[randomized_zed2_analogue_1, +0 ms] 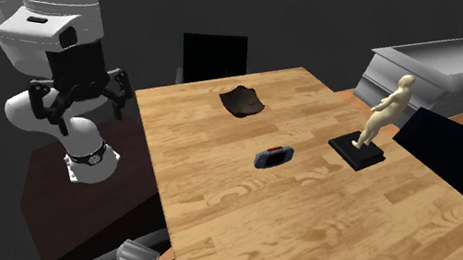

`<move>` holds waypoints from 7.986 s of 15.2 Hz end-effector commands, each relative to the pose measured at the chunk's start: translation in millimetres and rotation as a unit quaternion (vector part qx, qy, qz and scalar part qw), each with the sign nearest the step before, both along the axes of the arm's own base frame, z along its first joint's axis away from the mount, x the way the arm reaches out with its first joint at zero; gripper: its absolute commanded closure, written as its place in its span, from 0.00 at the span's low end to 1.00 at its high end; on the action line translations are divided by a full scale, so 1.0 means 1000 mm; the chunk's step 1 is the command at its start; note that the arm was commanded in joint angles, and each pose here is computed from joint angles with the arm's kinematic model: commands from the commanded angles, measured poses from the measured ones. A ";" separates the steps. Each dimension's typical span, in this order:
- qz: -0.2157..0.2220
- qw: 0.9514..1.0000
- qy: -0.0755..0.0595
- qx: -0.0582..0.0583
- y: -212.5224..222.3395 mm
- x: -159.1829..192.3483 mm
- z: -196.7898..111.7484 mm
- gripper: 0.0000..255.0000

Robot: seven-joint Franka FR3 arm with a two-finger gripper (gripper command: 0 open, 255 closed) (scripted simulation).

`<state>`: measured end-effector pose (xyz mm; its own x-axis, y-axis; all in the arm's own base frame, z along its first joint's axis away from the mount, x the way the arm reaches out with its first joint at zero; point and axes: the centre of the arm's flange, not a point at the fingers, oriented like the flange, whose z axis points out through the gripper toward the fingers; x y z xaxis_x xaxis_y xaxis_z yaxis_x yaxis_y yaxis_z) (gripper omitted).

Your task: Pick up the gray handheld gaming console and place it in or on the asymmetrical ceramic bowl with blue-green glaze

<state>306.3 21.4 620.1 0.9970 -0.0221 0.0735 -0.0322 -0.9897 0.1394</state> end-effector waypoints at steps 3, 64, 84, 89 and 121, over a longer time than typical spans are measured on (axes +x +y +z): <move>0.028 1.000 0.003 0.002 0.012 0.020 -0.010 0.00; 0.548 0.832 0.067 0.044 0.407 0.202 -0.253 1.00; 0.548 0.832 0.067 0.044 0.407 0.202 -0.168 1.00; 0.548 0.832 0.067 0.044 0.407 0.202 -0.142 1.00; 0.548 0.832 0.067 0.044 0.534 -0.062 -0.099 1.00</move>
<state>247.1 554.3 522.5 0.4191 0.9079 0.0059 0.9079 -0.4191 -0.0062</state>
